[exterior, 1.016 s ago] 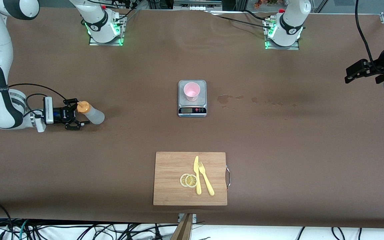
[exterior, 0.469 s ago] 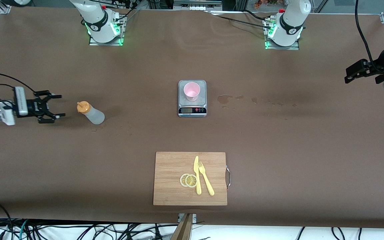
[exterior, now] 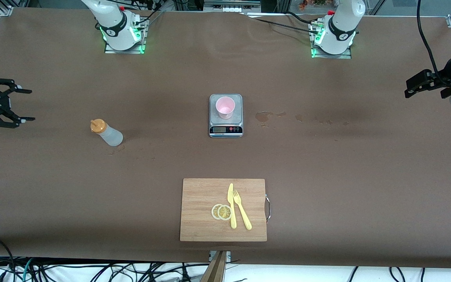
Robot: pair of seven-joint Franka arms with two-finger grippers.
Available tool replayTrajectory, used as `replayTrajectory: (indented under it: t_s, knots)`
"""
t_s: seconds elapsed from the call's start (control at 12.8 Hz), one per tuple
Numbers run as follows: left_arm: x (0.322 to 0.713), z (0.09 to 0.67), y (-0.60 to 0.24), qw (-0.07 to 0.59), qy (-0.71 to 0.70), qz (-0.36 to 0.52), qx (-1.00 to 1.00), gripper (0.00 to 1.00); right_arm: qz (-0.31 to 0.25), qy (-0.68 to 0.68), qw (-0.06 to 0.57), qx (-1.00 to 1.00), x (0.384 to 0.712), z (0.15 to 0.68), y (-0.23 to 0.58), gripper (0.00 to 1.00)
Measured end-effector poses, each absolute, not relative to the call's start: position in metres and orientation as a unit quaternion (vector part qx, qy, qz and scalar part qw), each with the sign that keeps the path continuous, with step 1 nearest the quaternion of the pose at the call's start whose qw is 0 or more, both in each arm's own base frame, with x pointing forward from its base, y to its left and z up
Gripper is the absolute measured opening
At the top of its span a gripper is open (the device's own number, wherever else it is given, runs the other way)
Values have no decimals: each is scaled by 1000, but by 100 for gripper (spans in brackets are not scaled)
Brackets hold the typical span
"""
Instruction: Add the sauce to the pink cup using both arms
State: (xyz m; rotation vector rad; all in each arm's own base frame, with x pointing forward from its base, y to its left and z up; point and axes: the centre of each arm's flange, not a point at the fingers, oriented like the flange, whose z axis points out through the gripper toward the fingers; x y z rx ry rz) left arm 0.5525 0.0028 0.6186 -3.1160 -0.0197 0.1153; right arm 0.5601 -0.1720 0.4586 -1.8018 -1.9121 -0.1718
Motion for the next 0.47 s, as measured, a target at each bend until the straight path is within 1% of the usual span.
replayTrajectory:
  t_s: [0.23, 0.47]
  knots:
    - [552, 619, 3, 12, -6, 37, -999, 100, -29, -665, 191, -721, 568, 501, -126, 100]
    - [552, 619, 3, 12, -6, 37, -999, 100, -11, -598, 155, -786, 569, 530, -91, 100]
